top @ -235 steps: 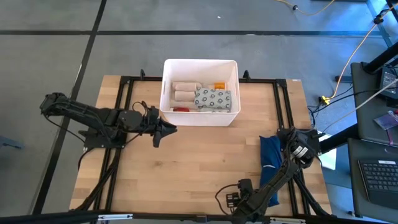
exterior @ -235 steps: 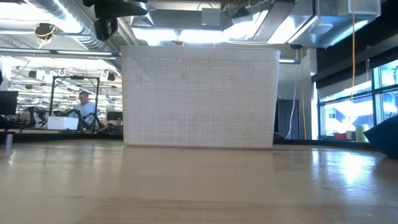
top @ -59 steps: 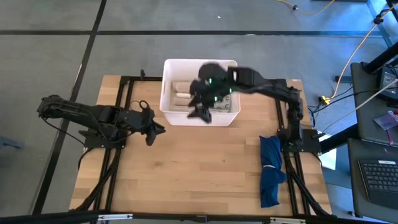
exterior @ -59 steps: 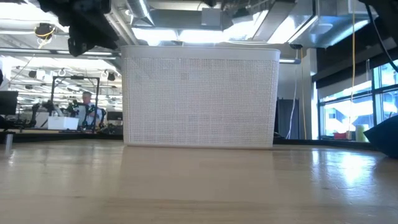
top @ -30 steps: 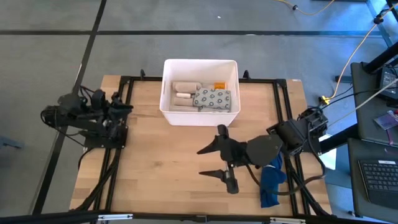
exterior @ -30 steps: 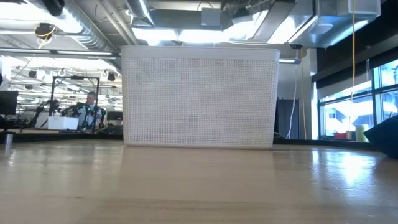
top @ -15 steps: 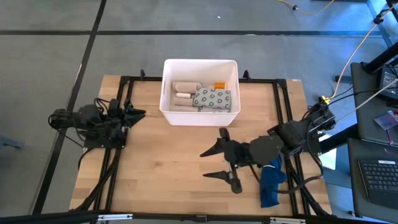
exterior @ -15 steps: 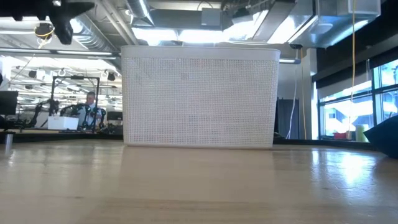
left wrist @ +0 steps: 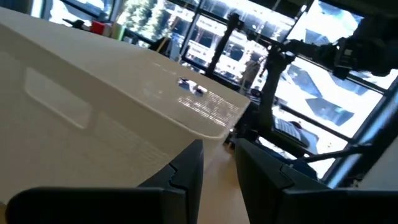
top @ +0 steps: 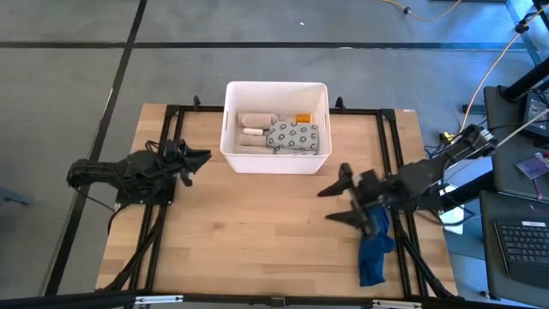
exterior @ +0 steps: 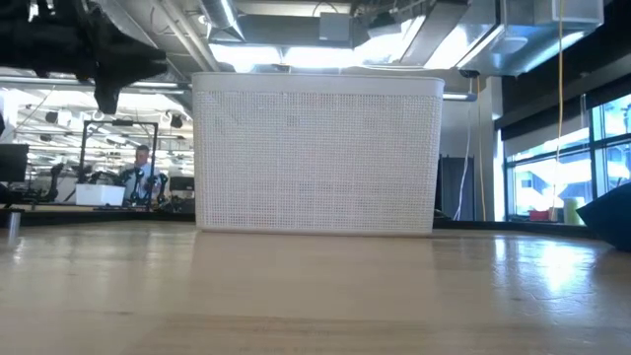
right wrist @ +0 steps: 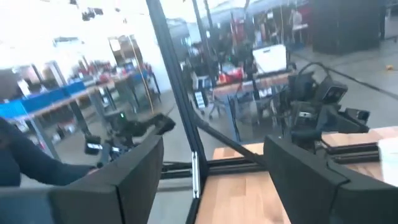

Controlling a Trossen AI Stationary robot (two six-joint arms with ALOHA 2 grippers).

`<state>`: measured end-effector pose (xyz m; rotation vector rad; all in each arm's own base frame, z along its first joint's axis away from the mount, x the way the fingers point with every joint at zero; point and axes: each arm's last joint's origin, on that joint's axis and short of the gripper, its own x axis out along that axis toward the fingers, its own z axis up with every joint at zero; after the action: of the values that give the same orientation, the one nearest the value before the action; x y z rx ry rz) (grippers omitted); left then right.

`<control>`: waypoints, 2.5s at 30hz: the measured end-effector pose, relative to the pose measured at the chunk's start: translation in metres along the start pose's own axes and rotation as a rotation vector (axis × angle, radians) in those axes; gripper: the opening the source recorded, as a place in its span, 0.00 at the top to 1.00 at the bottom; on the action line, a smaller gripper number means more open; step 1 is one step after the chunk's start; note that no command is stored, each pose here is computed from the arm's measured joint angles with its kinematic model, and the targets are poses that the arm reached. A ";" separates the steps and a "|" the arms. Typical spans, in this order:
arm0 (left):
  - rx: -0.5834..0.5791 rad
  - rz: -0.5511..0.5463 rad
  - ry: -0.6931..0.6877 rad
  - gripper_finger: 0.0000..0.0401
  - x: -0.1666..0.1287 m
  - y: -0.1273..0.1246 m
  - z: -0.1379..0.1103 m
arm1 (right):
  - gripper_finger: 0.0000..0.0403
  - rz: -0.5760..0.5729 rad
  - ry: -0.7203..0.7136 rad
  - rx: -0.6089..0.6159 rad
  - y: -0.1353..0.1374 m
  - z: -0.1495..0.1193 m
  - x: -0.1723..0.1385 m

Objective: Pick & place medical supplies in basket/bin
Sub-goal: Return to Home Position

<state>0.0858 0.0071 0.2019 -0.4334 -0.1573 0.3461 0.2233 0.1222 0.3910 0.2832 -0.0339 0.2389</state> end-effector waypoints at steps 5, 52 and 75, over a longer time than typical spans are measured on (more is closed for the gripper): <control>0.005 0.070 -0.024 0.78 0.005 0.011 -0.009 | 0.31 -0.047 -0.067 0.022 -0.020 -0.019 -0.042; -0.003 0.097 0.034 0.78 0.012 0.035 -0.020 | 0.31 -0.499 0.025 -0.143 -0.125 -0.144 -0.181; -0.003 0.097 0.034 0.78 0.012 0.035 -0.020 | 0.31 -0.252 0.094 -0.116 -0.122 -0.156 -0.175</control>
<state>0.0914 0.0332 0.1696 -0.4501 -0.1043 0.4332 0.0825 0.0127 0.1963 0.1586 0.0799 -0.0002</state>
